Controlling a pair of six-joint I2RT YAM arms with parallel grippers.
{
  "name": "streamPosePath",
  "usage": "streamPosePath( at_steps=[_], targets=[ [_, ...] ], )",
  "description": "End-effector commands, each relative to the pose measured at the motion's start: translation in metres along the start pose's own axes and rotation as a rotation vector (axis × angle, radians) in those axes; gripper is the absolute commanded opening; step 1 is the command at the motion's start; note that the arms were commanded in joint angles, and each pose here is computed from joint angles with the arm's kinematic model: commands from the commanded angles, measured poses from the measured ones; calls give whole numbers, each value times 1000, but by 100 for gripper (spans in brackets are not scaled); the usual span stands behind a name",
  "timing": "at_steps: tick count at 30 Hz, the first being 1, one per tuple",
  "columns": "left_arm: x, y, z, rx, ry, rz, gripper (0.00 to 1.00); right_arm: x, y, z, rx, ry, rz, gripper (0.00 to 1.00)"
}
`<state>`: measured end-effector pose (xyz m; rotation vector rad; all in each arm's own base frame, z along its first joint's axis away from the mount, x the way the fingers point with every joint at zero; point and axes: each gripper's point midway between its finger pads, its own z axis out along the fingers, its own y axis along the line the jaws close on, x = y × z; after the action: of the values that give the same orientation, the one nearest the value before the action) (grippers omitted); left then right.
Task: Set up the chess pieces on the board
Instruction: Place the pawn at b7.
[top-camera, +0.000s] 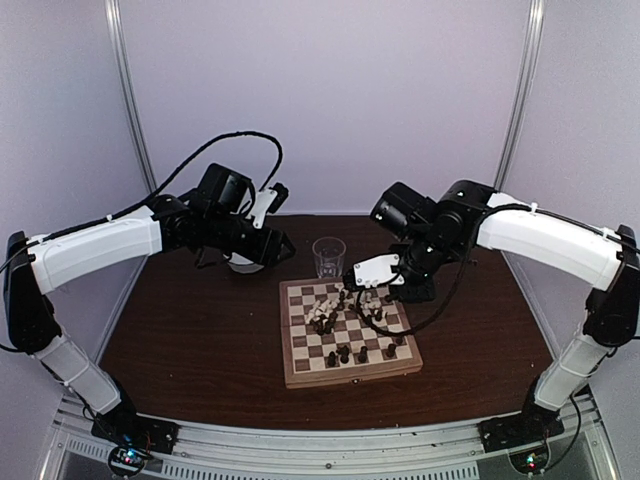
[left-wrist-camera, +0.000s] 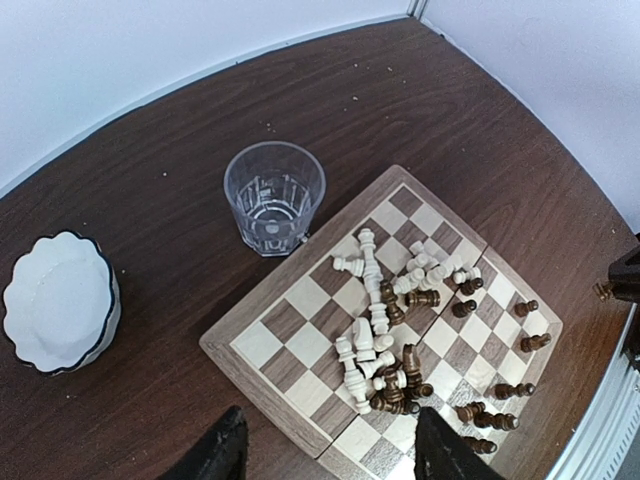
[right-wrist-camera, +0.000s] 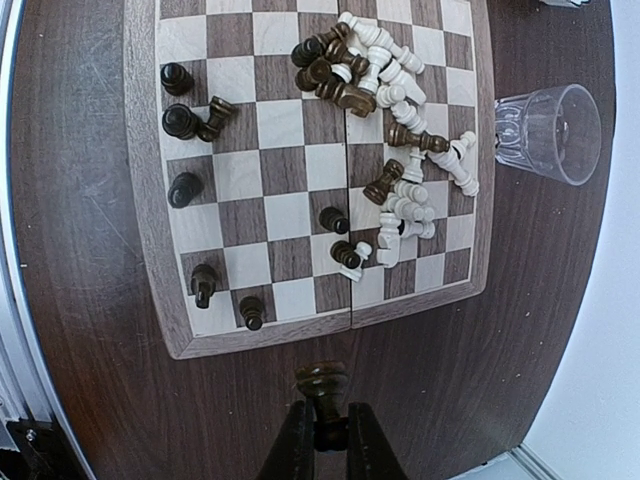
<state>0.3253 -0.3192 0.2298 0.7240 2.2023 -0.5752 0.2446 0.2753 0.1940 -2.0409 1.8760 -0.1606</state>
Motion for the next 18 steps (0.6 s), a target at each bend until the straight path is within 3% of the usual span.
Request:
streamPosePath(
  at_steps=[1,10,18],
  targets=[
    [-8,0,-10,5,-38,11,57,-2,-2,0,12,18,-24,0],
    [-10,1,-12,5,-43,7,57,-6,5,17,0,73,-74,0],
    [-16,-2,-21,14,-68,10,57,-9,20,55,-85,205,-130,0]
  ],
)
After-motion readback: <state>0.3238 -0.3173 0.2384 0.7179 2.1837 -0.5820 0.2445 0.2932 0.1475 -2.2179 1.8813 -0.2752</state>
